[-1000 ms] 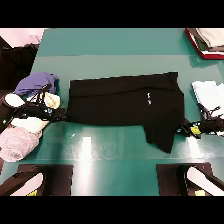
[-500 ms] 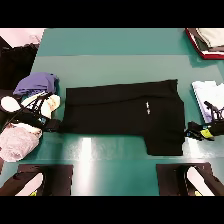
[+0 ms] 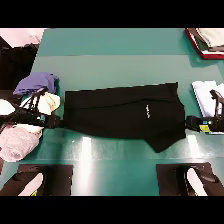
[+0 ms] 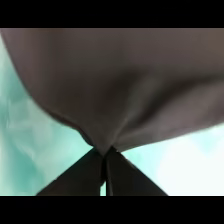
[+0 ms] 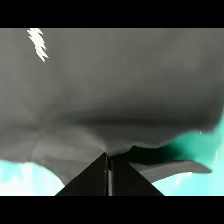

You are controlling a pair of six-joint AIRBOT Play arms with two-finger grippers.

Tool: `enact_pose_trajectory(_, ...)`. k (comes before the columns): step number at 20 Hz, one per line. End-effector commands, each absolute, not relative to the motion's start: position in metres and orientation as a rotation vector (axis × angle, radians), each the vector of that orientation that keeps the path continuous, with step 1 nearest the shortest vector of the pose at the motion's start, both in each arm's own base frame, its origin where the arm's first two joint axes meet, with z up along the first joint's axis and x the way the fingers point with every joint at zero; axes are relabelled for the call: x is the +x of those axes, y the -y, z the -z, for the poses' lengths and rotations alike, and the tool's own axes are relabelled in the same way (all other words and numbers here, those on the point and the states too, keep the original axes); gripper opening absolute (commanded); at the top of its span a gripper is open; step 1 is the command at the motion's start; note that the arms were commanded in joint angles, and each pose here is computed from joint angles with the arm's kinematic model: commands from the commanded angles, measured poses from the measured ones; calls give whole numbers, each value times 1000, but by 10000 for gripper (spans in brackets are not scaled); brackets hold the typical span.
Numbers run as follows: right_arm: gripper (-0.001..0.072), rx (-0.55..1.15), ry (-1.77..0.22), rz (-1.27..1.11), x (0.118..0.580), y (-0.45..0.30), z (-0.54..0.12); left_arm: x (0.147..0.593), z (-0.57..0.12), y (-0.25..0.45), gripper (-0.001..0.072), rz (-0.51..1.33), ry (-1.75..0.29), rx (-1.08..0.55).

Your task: Fold the shirts.

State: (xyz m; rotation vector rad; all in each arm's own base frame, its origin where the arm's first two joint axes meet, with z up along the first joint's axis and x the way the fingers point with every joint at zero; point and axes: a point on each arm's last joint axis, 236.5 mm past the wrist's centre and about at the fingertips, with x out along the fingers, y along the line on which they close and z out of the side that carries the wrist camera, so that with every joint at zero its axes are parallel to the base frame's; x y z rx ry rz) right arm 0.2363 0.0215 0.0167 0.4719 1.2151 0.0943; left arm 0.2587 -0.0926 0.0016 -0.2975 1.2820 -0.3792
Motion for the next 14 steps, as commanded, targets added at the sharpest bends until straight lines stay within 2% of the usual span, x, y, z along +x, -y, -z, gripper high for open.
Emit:
enact_pose_trajectory(1,20,447,-1062,-116,285,-28,-44,299,-16,89,24,301,-1117,-377)
enact_pose_trajectory(9,20,429,-1101,-59,370,3,-40,355,-40,64,24,163,-870,-436)
enact_pose_trajectory(14,20,448,-1147,-50,403,11,-17,382,-16,57,24,106,-858,-501)
